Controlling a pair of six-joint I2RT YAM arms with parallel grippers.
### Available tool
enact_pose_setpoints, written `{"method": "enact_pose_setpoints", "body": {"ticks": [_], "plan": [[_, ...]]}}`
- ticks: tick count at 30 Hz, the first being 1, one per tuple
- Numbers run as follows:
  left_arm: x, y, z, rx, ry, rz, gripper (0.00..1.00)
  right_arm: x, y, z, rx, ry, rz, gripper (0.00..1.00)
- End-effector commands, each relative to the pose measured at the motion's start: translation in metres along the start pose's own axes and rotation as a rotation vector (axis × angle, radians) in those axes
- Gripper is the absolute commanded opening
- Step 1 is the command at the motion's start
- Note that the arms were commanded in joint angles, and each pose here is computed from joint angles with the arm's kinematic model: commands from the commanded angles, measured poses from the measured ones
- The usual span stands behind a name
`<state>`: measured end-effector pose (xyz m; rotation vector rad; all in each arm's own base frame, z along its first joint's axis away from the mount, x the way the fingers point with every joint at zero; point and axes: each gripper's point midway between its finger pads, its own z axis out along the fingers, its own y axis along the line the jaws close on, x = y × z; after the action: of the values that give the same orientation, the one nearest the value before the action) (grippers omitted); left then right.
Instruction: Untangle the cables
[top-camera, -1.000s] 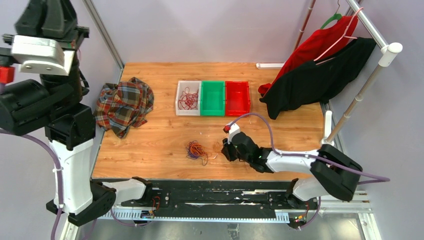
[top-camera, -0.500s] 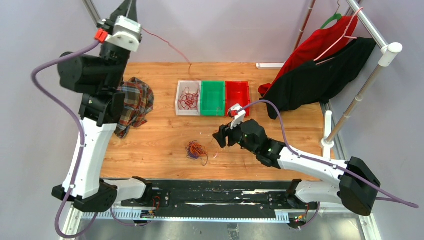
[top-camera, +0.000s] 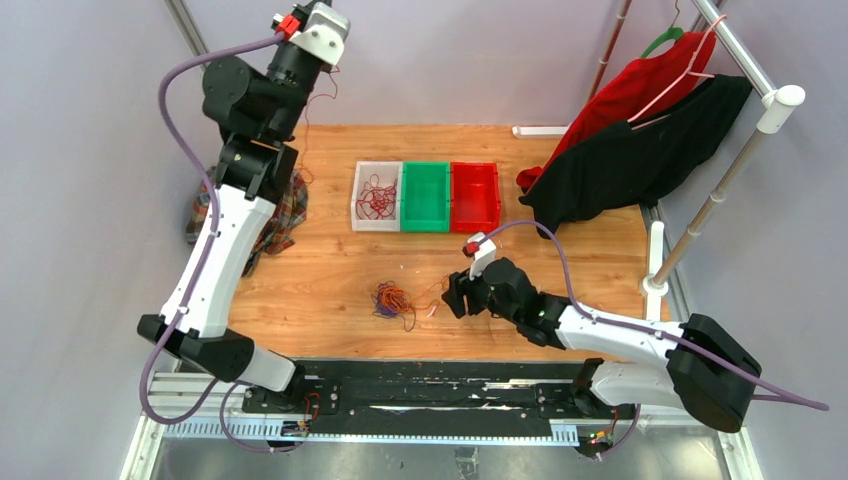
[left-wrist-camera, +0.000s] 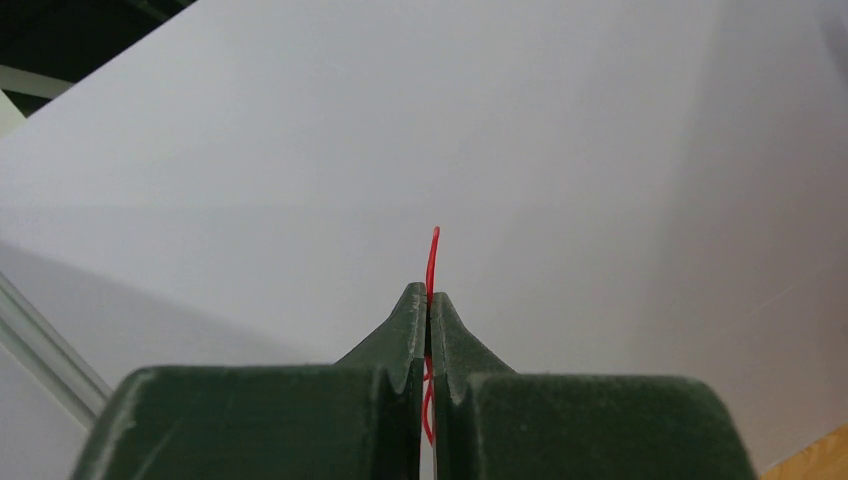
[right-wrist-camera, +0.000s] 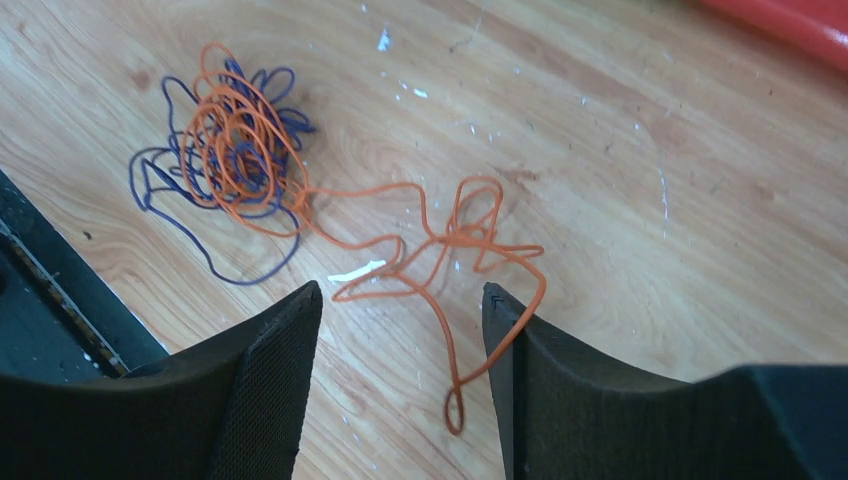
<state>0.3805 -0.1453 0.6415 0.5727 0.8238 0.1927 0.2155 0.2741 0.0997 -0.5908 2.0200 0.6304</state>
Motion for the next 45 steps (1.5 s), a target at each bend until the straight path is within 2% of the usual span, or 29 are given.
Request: {"method": "enact_pose_setpoints", "body": {"ticks": [1, 12, 23, 27, 36, 45], "plan": [[-0.005, 0.012, 0.008, -0.057, -0.019, -0.008, 0.0, 0.008, -0.006, -0.003, 0.014, 0.01, 0.043, 0.6], [0.054, 0.019, 0.015, -0.073, 0.067, 0.068, 0.01, 0.018, -0.009, -0.013, 0.02, 0.032, 0.058, 0.62], [0.068, 0.001, 0.024, -0.025, 0.065, 0.007, 0.01, 0.022, -0.019, -0.018, 0.068, 0.029, 0.051, 0.62], [0.083, -0.011, 0.024, -0.001, 0.098, -0.023, 0.0, 0.023, -0.02, -0.016, 0.075, 0.034, 0.052, 0.62], [0.156, -0.073, 0.0, 0.144, 0.267, -0.098, 0.0, 0.018, -0.02, -0.017, 0.077, 0.013, 0.052, 0.61], [0.158, -0.087, 0.006, 0.186, 0.279, -0.196, 0.0, 0.022, -0.02, -0.015, 0.076, 0.02, 0.06, 0.61]]}}
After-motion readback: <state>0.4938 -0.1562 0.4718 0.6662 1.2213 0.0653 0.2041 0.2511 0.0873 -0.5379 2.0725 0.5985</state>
